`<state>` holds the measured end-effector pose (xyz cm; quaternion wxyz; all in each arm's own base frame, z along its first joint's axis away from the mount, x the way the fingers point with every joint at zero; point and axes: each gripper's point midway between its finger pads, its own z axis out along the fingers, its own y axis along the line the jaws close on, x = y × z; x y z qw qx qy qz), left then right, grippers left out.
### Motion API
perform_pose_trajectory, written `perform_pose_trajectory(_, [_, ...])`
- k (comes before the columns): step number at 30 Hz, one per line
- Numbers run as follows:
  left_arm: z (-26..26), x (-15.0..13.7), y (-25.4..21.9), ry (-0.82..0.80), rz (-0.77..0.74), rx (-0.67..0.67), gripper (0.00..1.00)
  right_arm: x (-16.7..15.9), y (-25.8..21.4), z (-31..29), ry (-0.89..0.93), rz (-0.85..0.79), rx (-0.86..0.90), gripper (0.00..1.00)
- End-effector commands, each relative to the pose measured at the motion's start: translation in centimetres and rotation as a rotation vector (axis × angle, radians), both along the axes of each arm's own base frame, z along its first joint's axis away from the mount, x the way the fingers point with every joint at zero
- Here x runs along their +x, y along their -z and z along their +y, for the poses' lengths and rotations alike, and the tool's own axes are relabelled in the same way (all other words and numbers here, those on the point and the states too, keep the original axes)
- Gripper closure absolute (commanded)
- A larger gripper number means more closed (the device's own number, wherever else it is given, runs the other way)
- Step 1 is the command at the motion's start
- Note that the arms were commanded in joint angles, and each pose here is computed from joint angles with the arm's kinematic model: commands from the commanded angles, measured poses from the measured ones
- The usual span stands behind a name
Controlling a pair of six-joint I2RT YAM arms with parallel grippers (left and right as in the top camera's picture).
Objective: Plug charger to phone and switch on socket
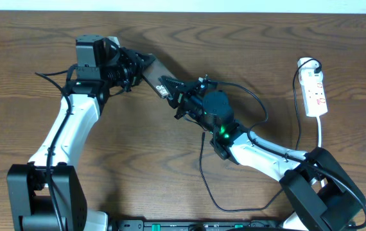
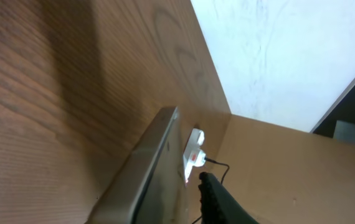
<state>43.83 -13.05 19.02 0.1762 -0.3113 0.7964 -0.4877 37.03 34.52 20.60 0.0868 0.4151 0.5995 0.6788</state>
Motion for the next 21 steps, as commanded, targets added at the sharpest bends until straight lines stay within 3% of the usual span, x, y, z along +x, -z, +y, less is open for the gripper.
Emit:
perform_pose_trajectory(1, [-0.20,-0.12,-0.58,0.002,-0.014,-0.003,0.76,-0.09,-1.17,0.36,0.001,-0.015,0.027,0.99])
perform_pose_trajectory(4, [-0.19,-0.12,-0.58,0.002,-0.014,-0.002,0.81,-0.09,-1.17,0.36,0.001,-0.015,0.027,0.99])
perform_pose_trajectory(7, [-0.19,-0.12,-0.58,0.002,-0.014,-0.002,0.92,-0.09,-1.17,0.36,0.001,-0.015,0.027,0.99])
perform_pose_trajectory(19, [-0.19,-0.12,-0.58,0.002,-0.014,-0.002,0.92,-0.16,-1.15,0.44,-0.002,-0.015,0.026,0.98])
perform_pose_trajectory(21, [-0.19,-0.12,-0.58,0.002,-0.014,-0.002,0.93,-0.16,-1.16,0.44,-0.002,-0.015,0.027,0.88])
